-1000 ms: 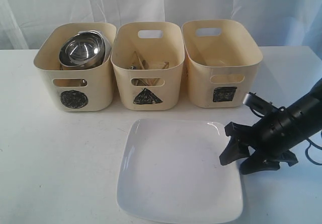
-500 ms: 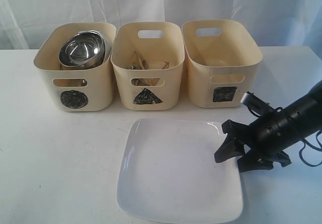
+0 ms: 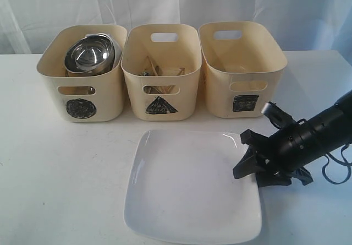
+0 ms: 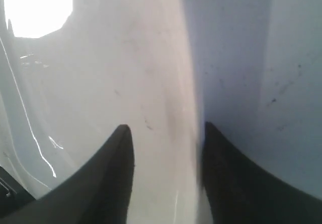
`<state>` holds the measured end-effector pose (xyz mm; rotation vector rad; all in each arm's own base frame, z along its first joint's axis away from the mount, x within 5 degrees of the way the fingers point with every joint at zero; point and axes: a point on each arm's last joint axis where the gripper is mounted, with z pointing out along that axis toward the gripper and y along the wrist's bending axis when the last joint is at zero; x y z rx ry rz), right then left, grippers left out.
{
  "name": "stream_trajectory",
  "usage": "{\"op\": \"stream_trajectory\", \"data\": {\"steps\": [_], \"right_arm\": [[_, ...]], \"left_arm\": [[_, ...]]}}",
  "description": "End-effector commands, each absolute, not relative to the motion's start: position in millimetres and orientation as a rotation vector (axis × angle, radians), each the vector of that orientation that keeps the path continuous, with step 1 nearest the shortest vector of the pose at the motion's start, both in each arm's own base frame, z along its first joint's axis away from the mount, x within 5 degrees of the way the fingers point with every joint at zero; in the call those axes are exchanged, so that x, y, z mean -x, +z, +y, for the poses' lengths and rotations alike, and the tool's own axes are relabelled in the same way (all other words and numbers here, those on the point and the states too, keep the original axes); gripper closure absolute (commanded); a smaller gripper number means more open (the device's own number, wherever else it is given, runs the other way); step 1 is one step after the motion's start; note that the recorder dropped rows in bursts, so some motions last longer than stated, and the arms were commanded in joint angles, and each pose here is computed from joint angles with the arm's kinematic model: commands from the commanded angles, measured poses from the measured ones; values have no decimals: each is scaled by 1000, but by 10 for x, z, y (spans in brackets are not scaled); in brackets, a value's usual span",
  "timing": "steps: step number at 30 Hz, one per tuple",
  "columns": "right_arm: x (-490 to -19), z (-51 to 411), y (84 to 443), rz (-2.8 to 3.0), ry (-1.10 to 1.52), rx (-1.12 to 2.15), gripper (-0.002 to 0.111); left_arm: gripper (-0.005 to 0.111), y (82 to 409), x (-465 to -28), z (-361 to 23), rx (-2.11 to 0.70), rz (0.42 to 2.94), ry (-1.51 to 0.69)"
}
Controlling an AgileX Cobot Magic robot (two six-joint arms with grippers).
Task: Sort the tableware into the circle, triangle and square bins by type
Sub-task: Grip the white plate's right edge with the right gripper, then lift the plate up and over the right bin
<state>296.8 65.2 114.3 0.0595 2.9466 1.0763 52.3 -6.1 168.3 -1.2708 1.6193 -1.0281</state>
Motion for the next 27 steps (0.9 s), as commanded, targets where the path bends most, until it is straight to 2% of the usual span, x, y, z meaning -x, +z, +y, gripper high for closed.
{"op": "stream_trajectory", "data": {"steps": [1, 5, 14, 27], "right_arm": [[-2975, 618, 1069, 2950, 1013, -40, 82], [-2979, 616, 1067, 2940, 1002, -2, 108], [-2934, 665, 1165, 2928, 1114, 49, 108], [-2815, 696, 1876, 2733, 1144, 194, 108]], "left_arm": [[107, 1683, -520, -57, 1263, 1619, -1019], [107, 1683, -520, -57, 1263, 1619, -1019], [107, 1683, -520, -57, 1263, 1619, -1019], [107, 1683, -520, -57, 1263, 1619, -1019]]}}
